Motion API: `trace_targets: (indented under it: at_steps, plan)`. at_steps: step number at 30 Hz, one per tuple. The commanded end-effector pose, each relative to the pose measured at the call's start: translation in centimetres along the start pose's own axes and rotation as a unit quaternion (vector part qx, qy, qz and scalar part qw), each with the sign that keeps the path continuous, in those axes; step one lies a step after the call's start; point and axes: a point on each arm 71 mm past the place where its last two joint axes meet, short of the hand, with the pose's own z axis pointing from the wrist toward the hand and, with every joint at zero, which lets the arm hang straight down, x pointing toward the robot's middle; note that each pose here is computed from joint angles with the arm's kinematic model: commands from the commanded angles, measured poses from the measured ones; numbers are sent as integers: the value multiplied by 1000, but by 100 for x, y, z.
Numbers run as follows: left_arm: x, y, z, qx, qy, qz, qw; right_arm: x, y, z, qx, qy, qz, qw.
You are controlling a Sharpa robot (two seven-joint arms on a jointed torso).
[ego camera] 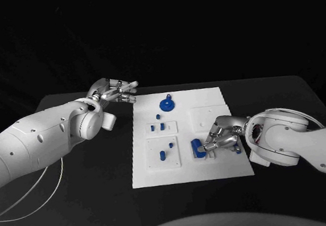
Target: Assemble the parts on the task board
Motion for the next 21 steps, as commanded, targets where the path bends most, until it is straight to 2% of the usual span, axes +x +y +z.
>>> trace_targets:
  at_steps: [1, 8, 21]
  plan:
    - [11, 6, -3, 0, 6, -4, 1000, 23, 35, -9, -23, 13, 0, 1000]
    - [5, 10, -3, -1, 5, -4, 1000, 33, 19, -6, -22, 22, -3, 1000]
    - [-1, 15, -4, -3, 4, -3, 1000, 47, 16, 30, -16, 11, 2, 1000]
